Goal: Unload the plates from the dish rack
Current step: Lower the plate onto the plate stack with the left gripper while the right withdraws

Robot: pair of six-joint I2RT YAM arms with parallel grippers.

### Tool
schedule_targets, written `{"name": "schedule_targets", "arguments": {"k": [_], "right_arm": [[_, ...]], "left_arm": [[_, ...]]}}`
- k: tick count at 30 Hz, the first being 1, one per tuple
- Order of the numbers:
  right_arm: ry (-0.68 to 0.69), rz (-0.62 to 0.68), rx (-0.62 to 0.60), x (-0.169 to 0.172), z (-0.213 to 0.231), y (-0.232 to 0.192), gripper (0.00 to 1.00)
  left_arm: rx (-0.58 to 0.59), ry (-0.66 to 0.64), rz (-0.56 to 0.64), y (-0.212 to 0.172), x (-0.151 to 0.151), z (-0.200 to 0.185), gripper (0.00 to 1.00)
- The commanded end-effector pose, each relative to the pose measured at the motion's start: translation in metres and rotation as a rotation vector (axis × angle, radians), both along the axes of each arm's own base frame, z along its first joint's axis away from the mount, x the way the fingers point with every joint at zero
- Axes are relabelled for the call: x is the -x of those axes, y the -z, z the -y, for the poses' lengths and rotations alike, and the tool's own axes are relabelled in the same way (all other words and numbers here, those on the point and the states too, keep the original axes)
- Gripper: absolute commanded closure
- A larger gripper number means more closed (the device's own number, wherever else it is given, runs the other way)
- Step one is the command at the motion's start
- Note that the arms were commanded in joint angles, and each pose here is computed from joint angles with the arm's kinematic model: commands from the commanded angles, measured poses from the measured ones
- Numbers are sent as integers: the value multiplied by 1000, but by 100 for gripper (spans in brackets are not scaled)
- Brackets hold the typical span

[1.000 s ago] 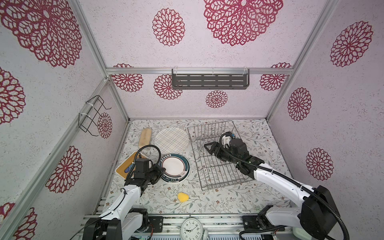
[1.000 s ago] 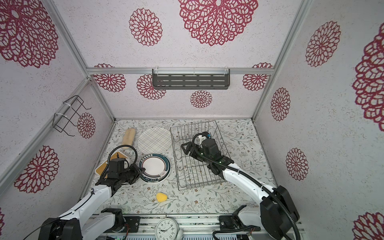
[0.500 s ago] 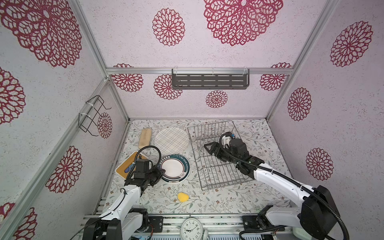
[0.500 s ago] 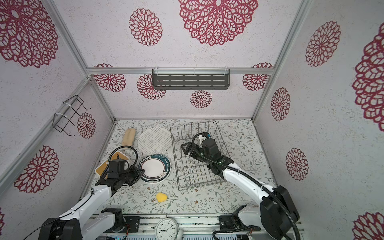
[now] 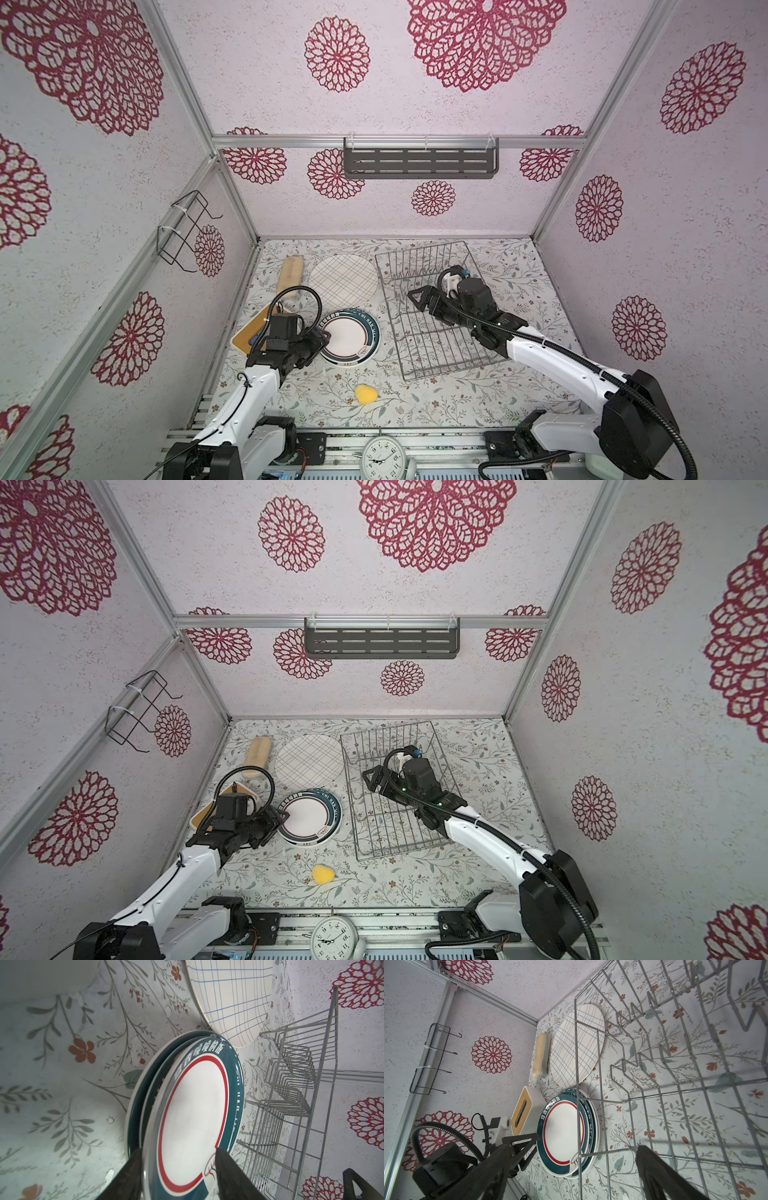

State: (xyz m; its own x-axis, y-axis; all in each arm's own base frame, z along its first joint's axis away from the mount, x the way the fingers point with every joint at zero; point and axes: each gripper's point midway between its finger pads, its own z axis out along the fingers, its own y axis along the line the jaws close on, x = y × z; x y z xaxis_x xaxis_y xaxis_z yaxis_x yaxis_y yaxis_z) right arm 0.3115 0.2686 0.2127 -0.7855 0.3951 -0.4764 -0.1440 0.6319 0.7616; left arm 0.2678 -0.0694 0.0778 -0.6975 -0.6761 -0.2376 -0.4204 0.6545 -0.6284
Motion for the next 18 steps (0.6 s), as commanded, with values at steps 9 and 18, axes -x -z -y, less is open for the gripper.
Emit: {"name": "schedule_targets", "arguments": {"k": [9,18], "right_arm": [[22,74,19,-9,5,-25,1],[46,90,74,-9,15,-25,1]], "left_arm": [[-100,49,-29,-2,-4,-5,29],[-99,68,-9,-14,-14,-1,25]]}}
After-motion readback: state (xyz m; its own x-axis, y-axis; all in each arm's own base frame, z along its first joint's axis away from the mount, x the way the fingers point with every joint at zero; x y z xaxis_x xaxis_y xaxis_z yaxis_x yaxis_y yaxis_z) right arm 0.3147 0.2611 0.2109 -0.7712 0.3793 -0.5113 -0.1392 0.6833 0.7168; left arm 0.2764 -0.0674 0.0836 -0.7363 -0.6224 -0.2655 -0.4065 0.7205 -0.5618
